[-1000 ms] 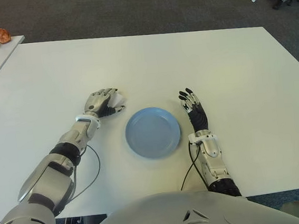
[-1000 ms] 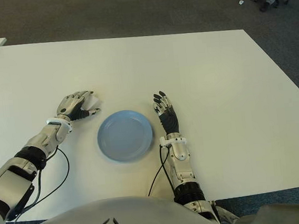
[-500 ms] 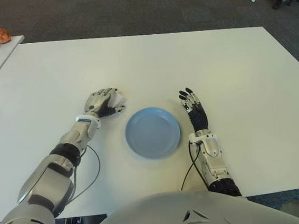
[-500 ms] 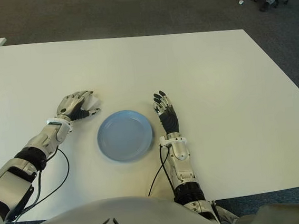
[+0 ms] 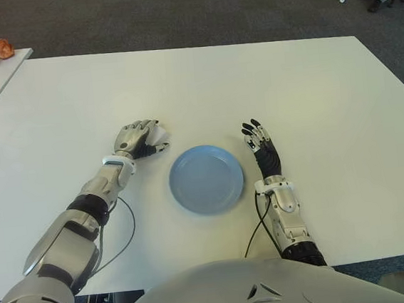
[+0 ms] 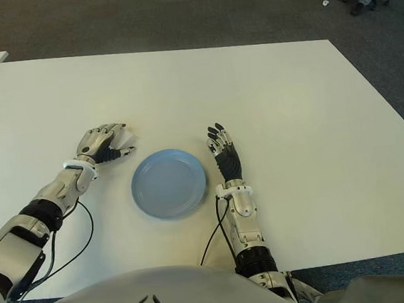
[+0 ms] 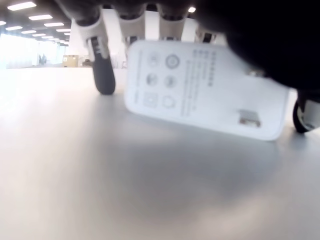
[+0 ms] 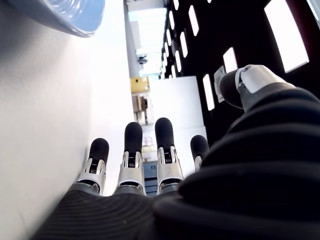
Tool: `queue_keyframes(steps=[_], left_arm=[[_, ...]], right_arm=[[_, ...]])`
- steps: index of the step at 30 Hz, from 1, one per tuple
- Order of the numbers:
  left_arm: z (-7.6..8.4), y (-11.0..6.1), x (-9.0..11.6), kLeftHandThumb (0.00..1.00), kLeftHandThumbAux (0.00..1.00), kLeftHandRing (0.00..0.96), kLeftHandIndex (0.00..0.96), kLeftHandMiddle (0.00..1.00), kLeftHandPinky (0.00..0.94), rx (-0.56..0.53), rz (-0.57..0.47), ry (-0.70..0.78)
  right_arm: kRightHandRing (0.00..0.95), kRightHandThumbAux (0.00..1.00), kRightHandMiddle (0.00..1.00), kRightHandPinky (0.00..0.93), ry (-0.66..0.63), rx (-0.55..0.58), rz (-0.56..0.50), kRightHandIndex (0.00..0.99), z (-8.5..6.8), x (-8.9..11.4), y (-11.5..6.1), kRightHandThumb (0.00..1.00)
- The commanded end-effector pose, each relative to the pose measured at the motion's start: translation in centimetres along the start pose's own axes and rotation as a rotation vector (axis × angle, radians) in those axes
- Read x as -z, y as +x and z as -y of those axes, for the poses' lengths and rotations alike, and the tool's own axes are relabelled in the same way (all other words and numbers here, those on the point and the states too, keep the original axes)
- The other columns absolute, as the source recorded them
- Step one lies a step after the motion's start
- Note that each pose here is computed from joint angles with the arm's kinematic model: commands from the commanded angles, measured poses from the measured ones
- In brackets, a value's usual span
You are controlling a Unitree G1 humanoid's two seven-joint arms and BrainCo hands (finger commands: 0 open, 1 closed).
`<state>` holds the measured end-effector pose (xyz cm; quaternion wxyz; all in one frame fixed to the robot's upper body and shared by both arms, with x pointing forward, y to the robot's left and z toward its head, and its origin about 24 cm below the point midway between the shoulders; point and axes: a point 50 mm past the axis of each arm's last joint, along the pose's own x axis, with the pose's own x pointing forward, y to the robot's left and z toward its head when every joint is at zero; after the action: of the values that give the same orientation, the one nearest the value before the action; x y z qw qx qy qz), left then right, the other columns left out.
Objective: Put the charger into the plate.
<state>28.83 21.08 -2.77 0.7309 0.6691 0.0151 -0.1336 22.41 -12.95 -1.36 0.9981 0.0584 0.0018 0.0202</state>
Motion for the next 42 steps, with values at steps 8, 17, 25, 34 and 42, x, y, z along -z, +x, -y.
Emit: queue_keyframes(steps=[8,17,25,34,42], left_arm=[[4.6,-3.3,1.2,0.668,0.532,0.613,0.411,0.604,0.594,0.139,-0.078,0.031],[4.8,-3.3,0.3,0.743,0.687,0.798,0.442,0.799,0.827,0.088,-0.131,-0.024],[4.5,-3.5,0.4,0.750,0.695,0.842,0.443,0.844,0.844,0.045,-0.136,-0.048],[4.3,-3.6,0.4,0.750,0.696,0.854,0.443,0.856,0.836,0.026,-0.104,-0.052],[4.0,-3.7,0.4,0.750,0.696,0.857,0.443,0.861,0.829,0.019,-0.070,-0.035]], right_arm=[[0.119,0.491,0.170,0.051,0.023,0.005,-0.032,0.054,-0.3,0.3,-0.2,0.000],[0.124,0.488,0.176,0.054,0.027,0.007,-0.029,0.054,-0.3,0.1,-0.3,0.000],[0.121,0.485,0.173,0.048,0.030,0.007,-0.028,0.053,-0.3,0.0,-0.4,0.000],[0.122,0.480,0.175,0.047,0.032,0.011,-0.026,0.055,-0.4,0.0,-0.5,0.000],[0.121,0.474,0.174,0.047,0.032,0.012,-0.026,0.057,-0.4,0.0,-0.5,0.000]])
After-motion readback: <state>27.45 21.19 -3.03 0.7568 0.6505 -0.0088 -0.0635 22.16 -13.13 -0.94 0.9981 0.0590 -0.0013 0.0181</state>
